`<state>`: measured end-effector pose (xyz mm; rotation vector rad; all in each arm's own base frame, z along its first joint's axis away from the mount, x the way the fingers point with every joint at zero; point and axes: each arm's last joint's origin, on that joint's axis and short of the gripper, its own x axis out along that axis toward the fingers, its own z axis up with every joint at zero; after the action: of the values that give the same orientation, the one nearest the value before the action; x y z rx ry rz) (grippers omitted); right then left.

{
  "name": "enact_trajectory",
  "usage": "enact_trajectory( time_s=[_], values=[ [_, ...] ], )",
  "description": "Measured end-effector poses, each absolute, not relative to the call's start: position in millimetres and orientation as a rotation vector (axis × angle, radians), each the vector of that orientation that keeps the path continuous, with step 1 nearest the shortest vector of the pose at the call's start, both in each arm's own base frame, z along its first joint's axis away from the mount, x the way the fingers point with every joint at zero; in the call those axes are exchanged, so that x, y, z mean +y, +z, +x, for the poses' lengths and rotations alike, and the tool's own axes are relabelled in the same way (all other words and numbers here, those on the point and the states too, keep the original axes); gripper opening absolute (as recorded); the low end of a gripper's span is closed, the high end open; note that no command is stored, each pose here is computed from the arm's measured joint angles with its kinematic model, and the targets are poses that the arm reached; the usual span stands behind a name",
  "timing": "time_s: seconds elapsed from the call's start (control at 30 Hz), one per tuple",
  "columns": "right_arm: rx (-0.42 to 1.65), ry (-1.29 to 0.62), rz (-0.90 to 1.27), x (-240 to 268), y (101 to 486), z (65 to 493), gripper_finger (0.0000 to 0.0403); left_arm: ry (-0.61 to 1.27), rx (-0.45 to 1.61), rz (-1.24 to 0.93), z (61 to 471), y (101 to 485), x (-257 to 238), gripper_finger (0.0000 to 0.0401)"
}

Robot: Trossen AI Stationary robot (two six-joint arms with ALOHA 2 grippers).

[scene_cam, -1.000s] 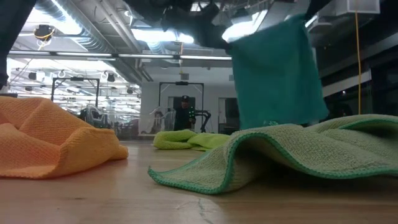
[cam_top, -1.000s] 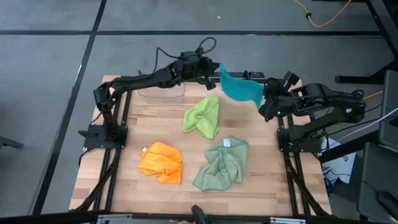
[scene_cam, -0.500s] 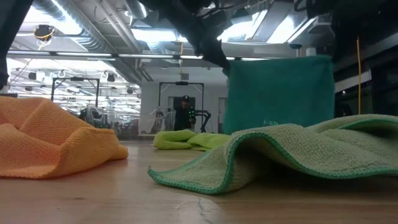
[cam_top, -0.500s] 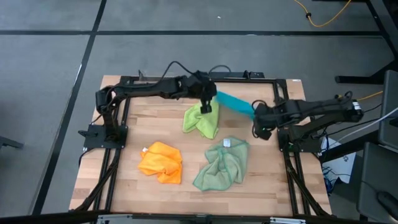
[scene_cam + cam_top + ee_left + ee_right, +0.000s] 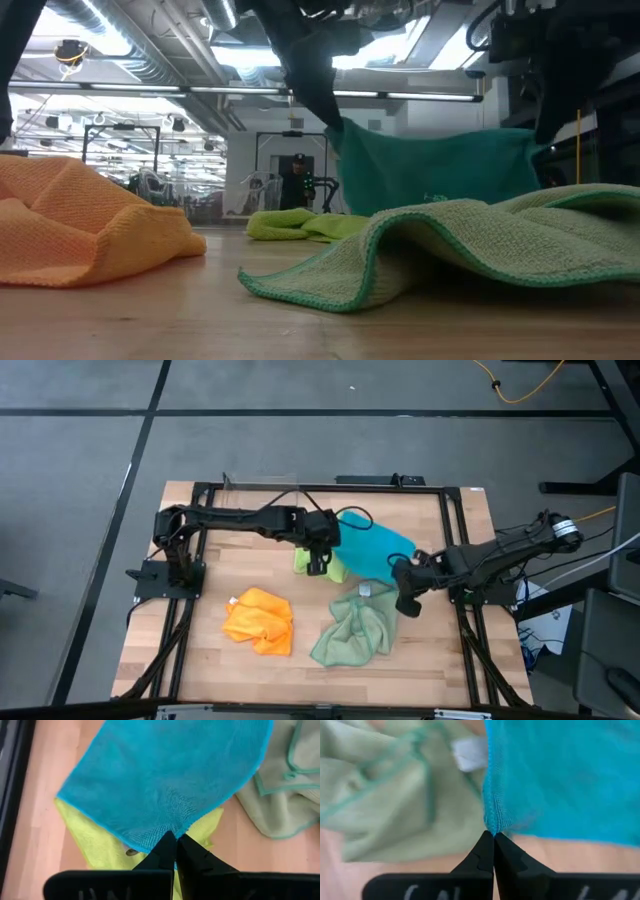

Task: Fold microfiber towels
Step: Fold the blue towel

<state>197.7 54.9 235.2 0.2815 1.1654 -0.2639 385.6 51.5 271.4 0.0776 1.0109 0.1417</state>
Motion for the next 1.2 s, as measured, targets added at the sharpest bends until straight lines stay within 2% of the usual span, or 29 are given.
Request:
enact_trajectory(
  time_s=[0.2, 0.47, 0.63, 0.83, 0.97, 1.2],
  values=[
    [1.175, -0.265, 0.272, 54.7, 227.8, 196.1, 0.0, 0.147, 1.011, 0.093, 385.4, 271.5, 53.4, 0.0],
    [1.172, -0.468, 0.219, 43.0, 226.2, 190.2, 0.0, 0.305, 0.966, 0.164, 386.2, 273.9, 88.4, 0.0],
    [1.147, -0.55, 0.212, 34.1, 225.4, 192.8, 0.0, 0.268, 0.963, 0.138, 397.7, 250.7, 112.7, 0.0],
    [1.186, -0.703, 0.199, 21.0, 220.4, 190.2, 0.0, 0.328, 0.943, 0.217, 414.6, 221.3, 136.0, 0.0],
    [1.232, -0.825, 0.212, 11.5, 211.2, 186.8, 0.0, 0.367, 0.931, 0.248, 415.4, 218.6, 146.8, 0.0],
    [1.271, -0.888, 0.245, -2.4, 186.8, 182.4, 0.0, 0.319, 0.91, 0.219, 416.7, 213.9, 153.7, 0.0]
  ],
)
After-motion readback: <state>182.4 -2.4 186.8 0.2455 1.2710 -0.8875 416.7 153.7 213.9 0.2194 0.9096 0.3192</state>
